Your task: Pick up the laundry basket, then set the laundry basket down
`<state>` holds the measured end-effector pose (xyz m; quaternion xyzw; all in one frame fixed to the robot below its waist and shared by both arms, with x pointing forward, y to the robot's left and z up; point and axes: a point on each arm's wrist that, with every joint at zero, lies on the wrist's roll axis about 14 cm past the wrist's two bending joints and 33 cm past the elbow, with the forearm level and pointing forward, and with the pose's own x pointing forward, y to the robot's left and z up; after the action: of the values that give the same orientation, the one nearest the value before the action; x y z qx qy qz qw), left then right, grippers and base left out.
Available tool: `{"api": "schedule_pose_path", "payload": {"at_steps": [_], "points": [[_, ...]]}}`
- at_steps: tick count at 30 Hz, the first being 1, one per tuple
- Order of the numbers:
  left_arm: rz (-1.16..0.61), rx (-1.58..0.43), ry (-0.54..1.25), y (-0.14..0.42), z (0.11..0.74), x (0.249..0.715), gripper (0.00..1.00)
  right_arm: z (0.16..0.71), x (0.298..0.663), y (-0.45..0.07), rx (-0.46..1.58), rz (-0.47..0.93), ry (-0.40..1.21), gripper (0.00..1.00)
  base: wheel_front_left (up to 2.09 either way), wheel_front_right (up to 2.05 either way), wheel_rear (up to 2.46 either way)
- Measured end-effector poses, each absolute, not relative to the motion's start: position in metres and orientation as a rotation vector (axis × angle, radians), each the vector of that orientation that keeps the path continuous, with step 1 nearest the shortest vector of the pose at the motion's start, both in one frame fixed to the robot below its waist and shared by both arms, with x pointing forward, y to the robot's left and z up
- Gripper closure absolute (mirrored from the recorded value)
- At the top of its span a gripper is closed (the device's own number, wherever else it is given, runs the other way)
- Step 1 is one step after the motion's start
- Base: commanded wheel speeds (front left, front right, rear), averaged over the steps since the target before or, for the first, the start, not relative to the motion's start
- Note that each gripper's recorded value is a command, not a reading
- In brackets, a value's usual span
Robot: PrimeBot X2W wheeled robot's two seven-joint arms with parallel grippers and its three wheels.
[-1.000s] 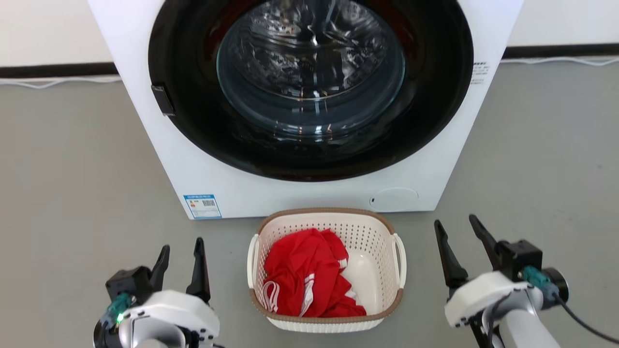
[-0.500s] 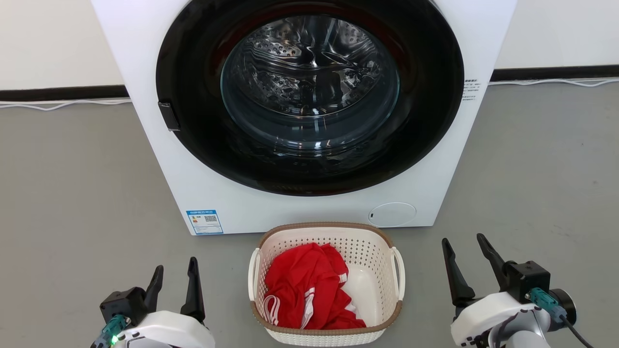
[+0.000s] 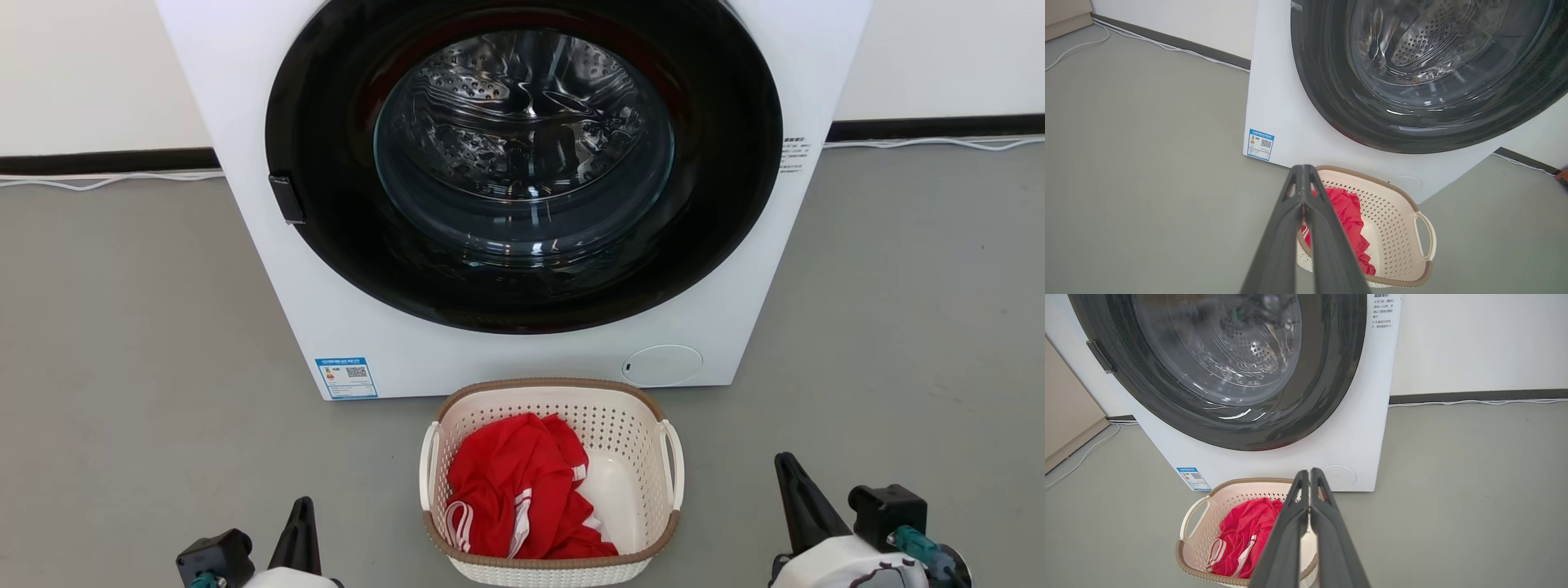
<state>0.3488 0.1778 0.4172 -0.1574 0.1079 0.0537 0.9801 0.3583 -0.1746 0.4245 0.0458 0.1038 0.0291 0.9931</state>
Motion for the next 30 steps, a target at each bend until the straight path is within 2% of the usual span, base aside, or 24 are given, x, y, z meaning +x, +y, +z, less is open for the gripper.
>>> {"api": "schedule_pose_path", "payload": {"at_steps": [30], "points": [[0.167,-0.627,0.240,0.184,0.419,0.352,1.00,0.437,0.366,-0.189,0.447,-0.054,0.186,1.00,0.00,0.00,0.00]]}}
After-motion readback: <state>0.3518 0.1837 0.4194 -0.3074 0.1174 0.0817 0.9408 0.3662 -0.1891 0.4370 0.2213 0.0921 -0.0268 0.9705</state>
